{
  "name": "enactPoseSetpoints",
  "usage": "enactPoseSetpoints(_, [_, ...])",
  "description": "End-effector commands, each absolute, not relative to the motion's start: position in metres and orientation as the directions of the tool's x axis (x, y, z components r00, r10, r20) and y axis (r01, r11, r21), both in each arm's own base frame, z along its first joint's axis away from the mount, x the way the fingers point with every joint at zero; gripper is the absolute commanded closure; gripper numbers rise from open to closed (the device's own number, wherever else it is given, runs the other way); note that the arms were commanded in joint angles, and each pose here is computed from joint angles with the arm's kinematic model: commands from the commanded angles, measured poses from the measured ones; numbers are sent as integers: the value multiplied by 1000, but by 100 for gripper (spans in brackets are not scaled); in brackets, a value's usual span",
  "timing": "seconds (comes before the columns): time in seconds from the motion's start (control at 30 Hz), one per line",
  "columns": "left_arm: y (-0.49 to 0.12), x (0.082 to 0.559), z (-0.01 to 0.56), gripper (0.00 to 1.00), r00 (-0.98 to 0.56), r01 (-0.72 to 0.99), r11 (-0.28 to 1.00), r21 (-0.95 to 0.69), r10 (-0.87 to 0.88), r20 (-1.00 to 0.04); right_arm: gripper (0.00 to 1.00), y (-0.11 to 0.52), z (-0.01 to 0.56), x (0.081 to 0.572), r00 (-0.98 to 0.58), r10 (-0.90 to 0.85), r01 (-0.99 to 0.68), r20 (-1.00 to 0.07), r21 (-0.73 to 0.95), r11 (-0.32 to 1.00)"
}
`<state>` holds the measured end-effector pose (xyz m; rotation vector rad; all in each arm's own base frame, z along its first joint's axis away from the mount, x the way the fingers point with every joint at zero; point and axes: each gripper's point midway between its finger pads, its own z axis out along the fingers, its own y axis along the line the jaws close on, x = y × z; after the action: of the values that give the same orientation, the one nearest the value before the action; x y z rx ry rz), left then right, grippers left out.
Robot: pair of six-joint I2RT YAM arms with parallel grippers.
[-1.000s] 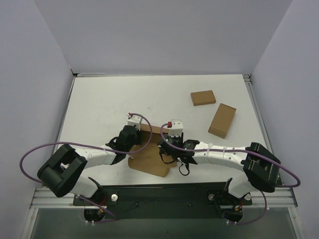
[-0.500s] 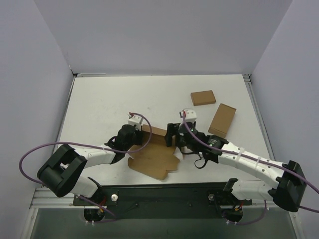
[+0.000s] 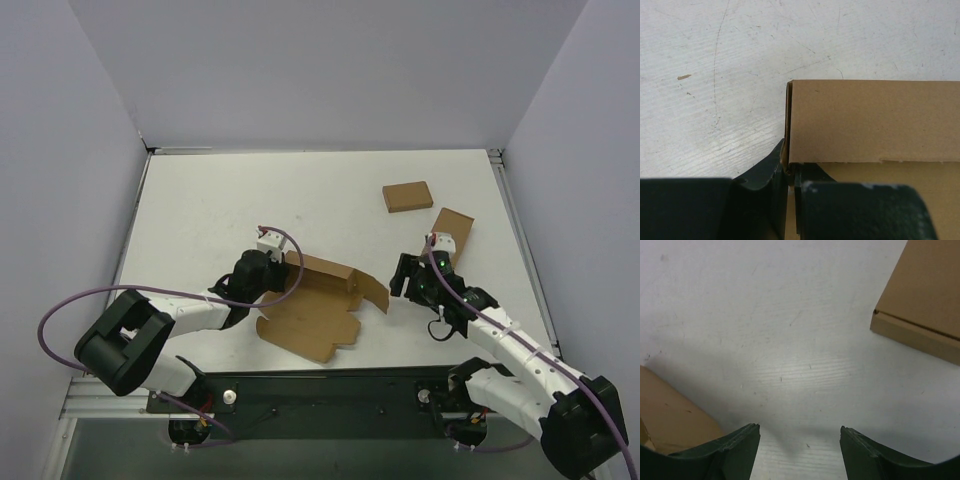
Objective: Fold the paper box
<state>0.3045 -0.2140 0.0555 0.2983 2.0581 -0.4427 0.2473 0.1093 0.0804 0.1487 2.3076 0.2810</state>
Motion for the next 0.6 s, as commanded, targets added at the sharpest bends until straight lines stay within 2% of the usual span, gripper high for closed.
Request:
enactPoseSetpoints(0.0, [-215, 300, 50, 100, -521, 391, 897, -207, 30, -853, 36, 134, 81, 235, -702, 155, -132, -695, 341, 931])
enactPoseSetpoints(0.23, [-217, 299, 47, 100, -528, 394, 894, -214, 30, -849, 38, 185, 95, 219, -707, 85, -376, -702, 476, 795])
enactPoseSetpoints(0.4, [-217, 299, 47, 100, -530, 394, 894, -213, 31, -848, 39, 210, 94, 210, -717, 4, -451, -697, 469, 760])
enactPoseSetpoints(0.57, [-218, 299, 47, 100, -529, 399, 891, -217, 30, -848, 38, 226, 97, 215, -700, -3, -473, -715, 459, 752])
